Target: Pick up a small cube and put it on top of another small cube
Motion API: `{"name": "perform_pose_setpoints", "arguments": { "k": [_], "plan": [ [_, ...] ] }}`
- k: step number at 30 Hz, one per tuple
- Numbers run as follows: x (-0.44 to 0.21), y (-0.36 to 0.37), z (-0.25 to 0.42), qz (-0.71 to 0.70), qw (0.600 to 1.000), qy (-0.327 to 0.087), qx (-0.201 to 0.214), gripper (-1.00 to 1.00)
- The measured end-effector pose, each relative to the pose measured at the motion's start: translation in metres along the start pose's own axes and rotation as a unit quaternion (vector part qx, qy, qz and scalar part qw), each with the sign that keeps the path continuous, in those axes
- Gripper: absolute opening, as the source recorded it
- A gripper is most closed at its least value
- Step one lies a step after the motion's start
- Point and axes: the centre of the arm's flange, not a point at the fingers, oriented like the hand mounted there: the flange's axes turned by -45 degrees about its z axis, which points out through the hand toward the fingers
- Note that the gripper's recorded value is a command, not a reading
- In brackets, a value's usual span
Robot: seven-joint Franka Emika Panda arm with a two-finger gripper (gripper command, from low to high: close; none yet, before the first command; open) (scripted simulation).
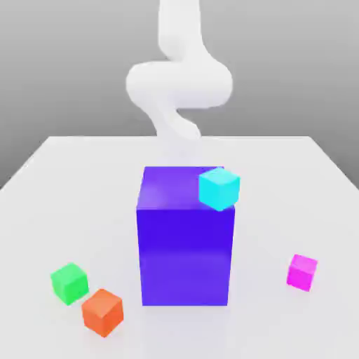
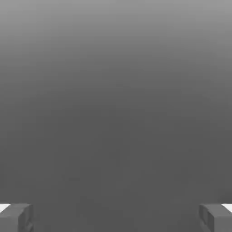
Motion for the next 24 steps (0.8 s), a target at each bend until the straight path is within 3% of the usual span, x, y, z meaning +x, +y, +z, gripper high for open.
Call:
{"name": "perform_pose_setpoints", "arguments": {
  "k": [6,12,21,24],
  "plan": [
    [-0.044,-0.077,0.133,-0.118,0.987,-0.094,0.048,0.0],
    [-0.13,-0.154,0.231,-0.237,0.95,-0.179,0.095,0.0],
    [-0.318,-0.241,0.308,-0.414,0.846,-0.29,0.167,0.0],
    [-0.353,-0.244,0.329,-0.429,0.833,-0.304,0.174,0.0]
  ]
}}
